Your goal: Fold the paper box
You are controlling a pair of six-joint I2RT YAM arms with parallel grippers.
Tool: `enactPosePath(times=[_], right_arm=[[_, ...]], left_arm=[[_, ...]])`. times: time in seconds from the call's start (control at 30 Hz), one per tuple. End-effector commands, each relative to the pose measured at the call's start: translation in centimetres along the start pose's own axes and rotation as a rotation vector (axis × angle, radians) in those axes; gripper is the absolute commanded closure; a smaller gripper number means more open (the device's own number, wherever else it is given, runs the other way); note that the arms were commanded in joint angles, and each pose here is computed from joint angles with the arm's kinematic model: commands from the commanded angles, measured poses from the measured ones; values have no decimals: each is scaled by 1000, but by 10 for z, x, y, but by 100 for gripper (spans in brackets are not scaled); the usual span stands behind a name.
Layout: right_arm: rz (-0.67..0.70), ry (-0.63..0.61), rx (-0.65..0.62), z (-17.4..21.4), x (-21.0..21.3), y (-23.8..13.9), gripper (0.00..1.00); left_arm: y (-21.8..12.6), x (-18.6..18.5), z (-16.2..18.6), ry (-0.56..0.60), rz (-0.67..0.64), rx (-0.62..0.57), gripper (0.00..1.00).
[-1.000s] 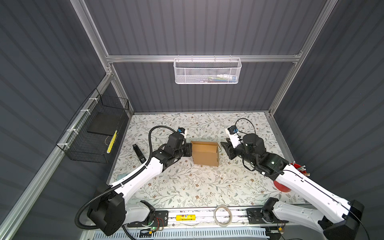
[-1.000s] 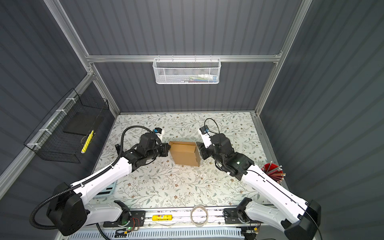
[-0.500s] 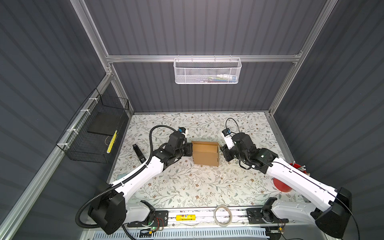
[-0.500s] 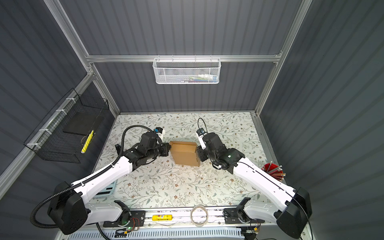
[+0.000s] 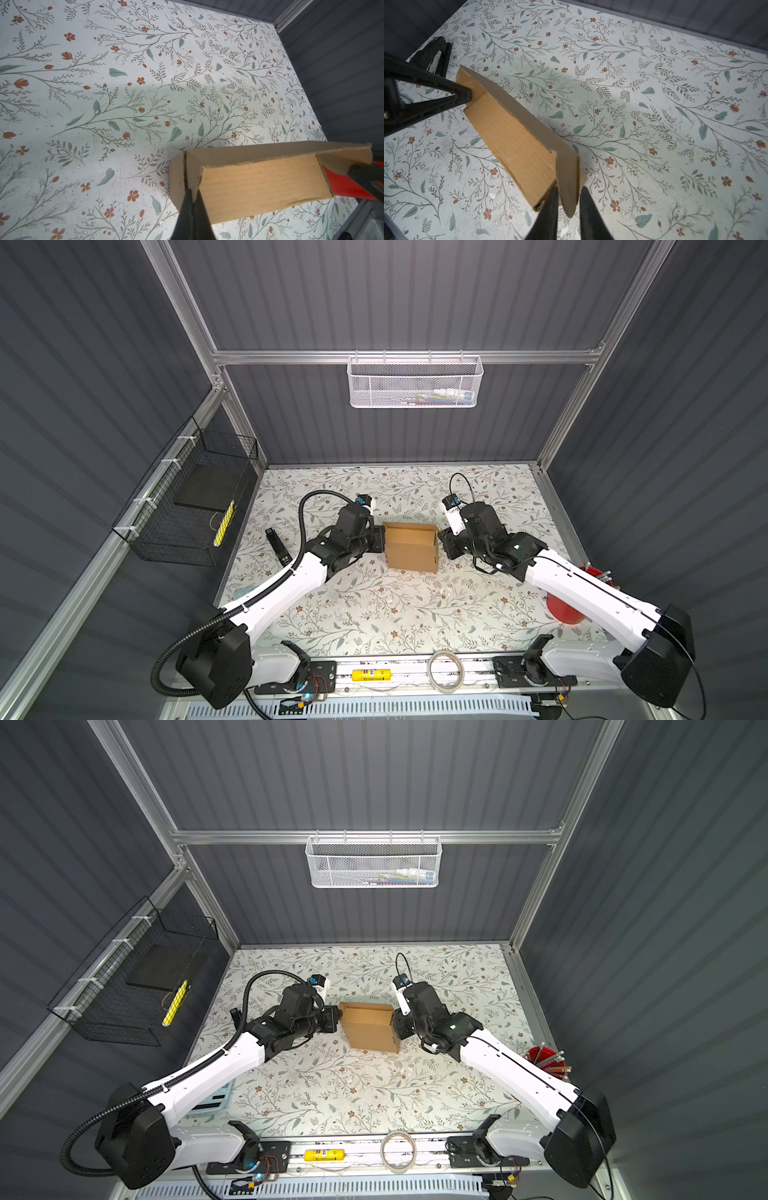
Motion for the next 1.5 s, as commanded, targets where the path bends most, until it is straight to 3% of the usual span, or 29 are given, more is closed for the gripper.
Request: enactPosePath(times=[0.0,0.5,1.47], right_arm=[[-16,19,-13,-2,2,4,81],[-43,57,2,-3,6,5,89],[-80,162,61,0,13,7,90]], left_arm=[[-1,3,10,-6,-29,55,100],[-4,-10,7,-10,19,83,100],[-5,-18,13,4,47,123,100]])
Point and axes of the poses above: each gripper's point midway between its finger pads, its own y axis out along the fingers, its own x axis along the line the jaws close on, z = x × y, the point moved 1 cm from there along -y, back along the fingers, and after that the axes turned 8 degrees about -y, right-handed, at the moved point
